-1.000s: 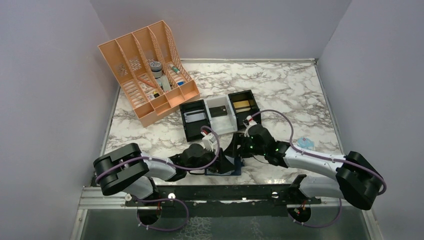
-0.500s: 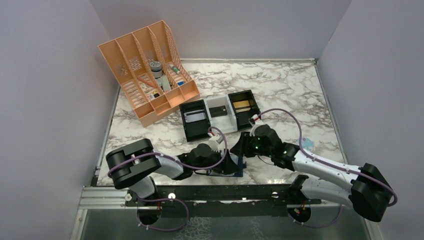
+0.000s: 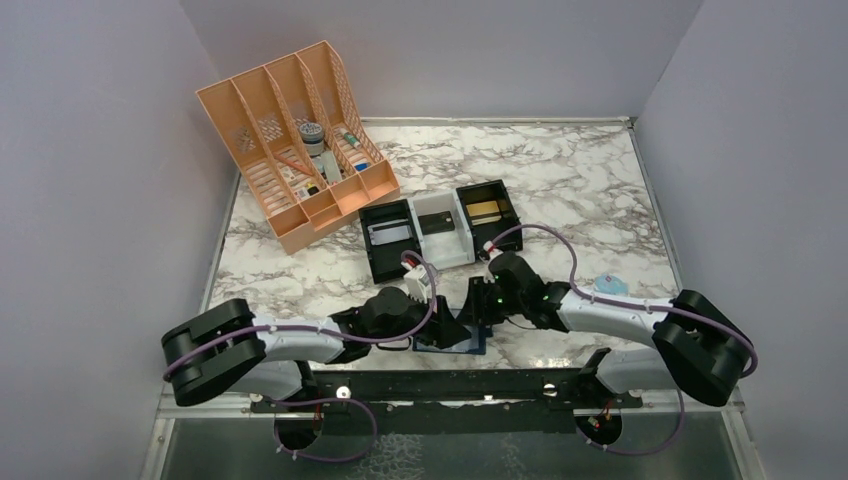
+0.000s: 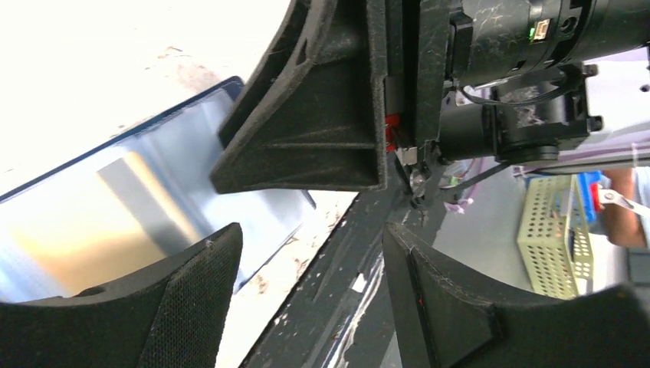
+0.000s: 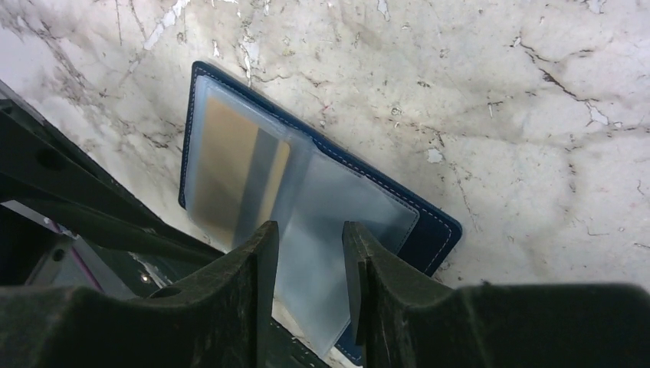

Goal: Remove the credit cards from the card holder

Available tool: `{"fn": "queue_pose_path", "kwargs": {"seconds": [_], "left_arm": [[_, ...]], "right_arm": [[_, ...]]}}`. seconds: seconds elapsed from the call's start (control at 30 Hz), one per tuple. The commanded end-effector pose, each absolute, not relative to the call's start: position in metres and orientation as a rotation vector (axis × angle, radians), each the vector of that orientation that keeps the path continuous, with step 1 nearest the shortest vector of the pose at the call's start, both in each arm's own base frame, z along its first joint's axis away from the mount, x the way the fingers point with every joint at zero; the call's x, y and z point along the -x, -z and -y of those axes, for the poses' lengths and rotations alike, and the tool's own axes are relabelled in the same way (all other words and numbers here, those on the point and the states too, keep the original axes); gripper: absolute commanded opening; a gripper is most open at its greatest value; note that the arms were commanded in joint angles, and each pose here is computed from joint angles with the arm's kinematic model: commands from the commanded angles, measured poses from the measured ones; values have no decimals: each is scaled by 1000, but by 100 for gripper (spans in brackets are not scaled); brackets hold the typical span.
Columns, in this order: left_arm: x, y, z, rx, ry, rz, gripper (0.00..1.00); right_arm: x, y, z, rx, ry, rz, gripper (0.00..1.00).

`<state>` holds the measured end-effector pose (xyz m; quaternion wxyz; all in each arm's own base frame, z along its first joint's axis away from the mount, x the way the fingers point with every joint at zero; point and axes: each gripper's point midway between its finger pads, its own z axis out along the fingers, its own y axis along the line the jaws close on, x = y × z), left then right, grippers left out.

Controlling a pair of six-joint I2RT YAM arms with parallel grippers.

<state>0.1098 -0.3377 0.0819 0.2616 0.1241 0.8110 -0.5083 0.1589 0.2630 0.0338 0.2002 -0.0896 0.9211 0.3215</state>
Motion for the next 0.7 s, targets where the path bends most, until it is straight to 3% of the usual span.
{"fn": "queue_pose_path", "kwargs": {"seconds": [0.0,0.23,0.5,0.67], "left_arm": [[-122,-67,309,-333,1130,-2252,71],[-147,-61,257,-230,783,-2310,77],[-164,-53,215,-15,747,-2325,77],[-165,-55,196,83,731,-2292,81]], "right_arm": [[-163,-39,-268,335,-893,-2560,39],[-173,-52,-275,397,-849,-2522,46],[-169,-54,-299,455,-768,-2523,46],[-167,-40,-307,427,-627,-2564,53]]}}
